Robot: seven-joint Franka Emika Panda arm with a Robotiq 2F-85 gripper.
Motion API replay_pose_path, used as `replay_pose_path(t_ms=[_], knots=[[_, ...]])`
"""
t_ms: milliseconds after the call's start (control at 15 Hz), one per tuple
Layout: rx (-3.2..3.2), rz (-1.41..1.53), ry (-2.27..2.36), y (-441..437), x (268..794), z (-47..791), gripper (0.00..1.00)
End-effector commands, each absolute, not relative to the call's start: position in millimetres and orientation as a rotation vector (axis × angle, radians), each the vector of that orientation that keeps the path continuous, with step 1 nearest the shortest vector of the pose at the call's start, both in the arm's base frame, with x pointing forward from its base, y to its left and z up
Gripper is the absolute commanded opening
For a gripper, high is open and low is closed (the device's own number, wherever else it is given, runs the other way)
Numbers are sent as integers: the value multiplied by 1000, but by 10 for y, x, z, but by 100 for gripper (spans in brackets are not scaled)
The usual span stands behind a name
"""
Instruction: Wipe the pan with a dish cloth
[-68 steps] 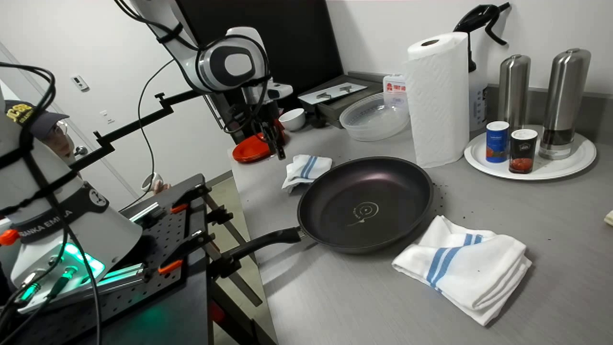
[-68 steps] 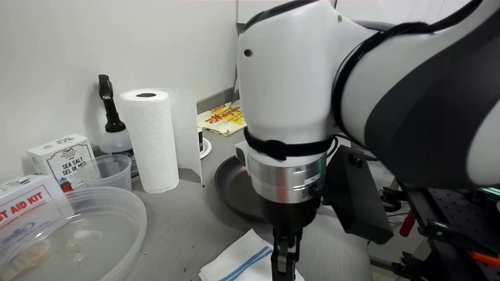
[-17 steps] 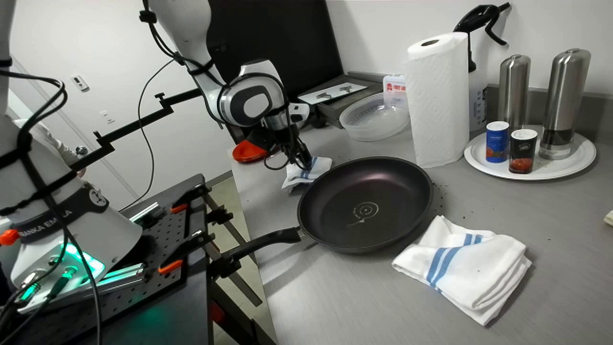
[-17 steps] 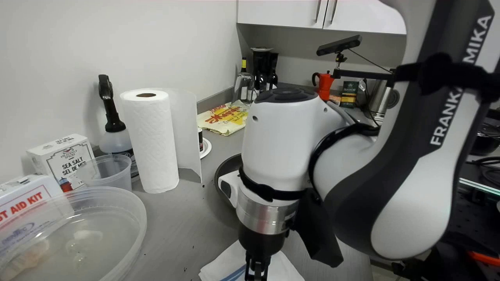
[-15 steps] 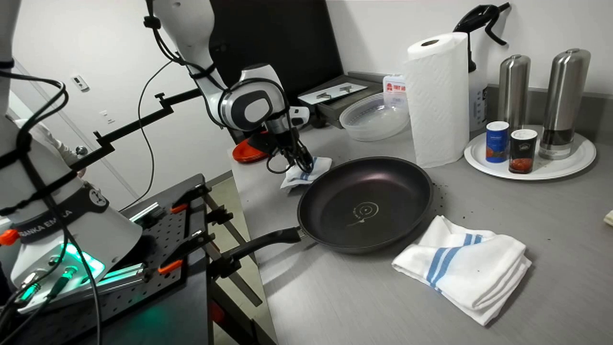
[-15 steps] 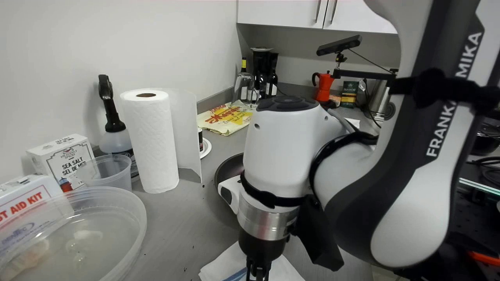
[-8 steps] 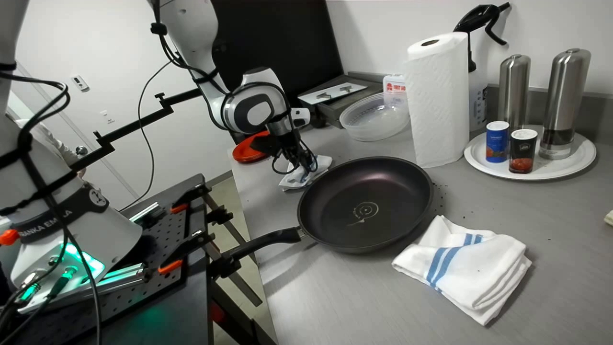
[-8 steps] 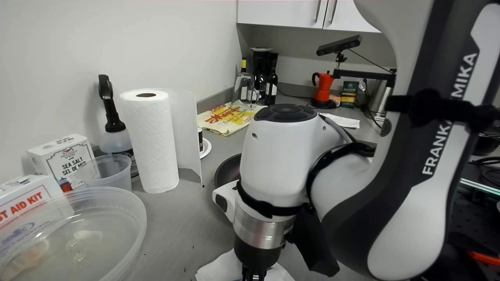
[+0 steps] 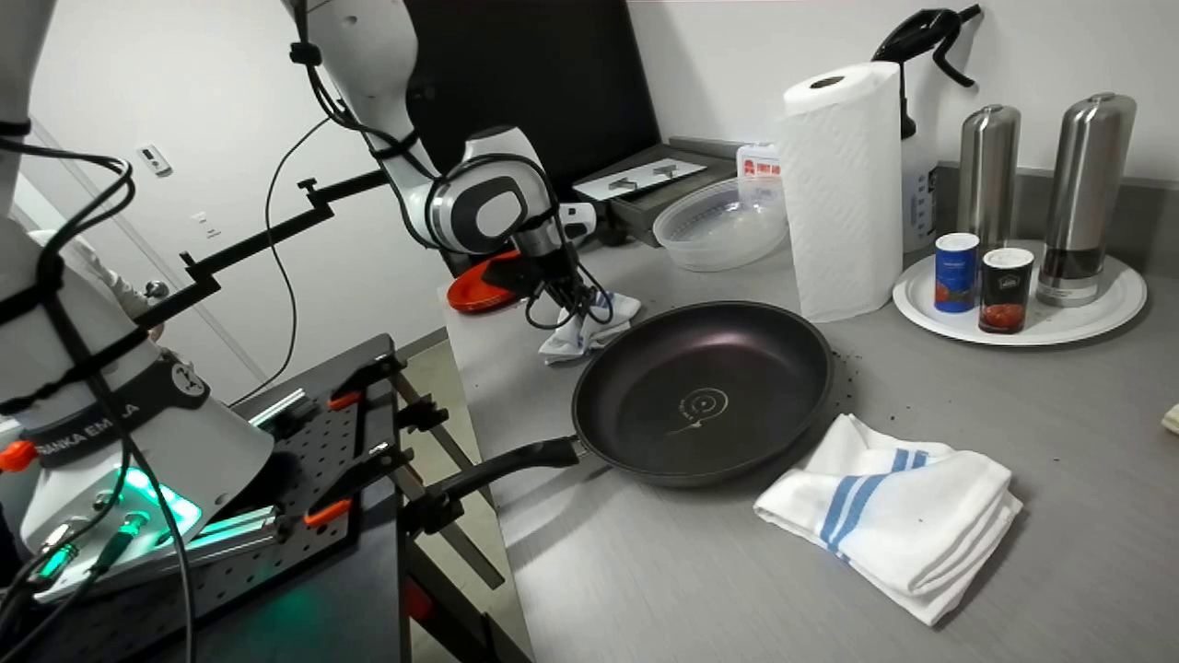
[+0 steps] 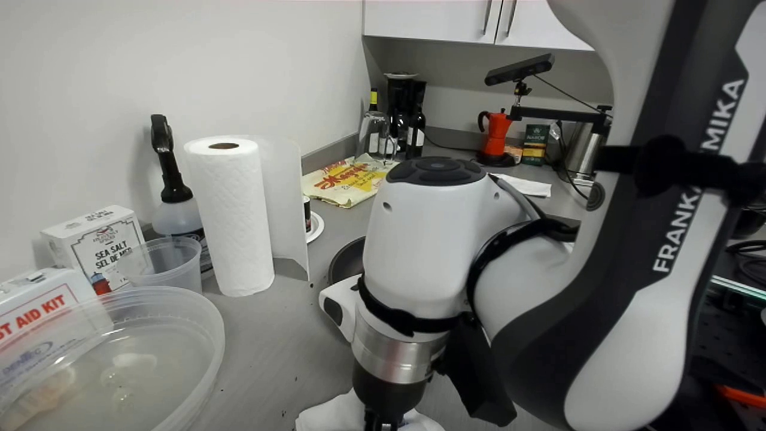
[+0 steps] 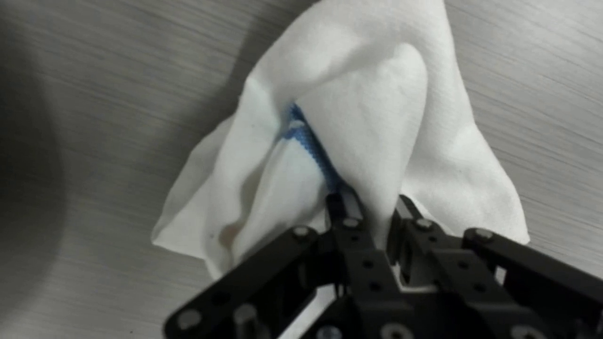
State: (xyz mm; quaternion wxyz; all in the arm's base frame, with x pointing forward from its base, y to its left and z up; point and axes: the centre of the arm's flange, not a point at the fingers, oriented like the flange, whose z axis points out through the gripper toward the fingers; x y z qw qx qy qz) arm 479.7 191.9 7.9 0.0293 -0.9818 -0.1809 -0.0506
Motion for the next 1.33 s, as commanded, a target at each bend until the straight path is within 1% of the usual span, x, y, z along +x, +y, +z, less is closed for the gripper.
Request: replay_pose_path(t_ms=[0, 400, 1267], knots=[[-3054, -158, -568, 1942, 4788, -16, 4], [-3072, -218, -561, 1935, 4844, 329, 4], [-3164, -517, -526, 1815, 4979, 1320, 4]])
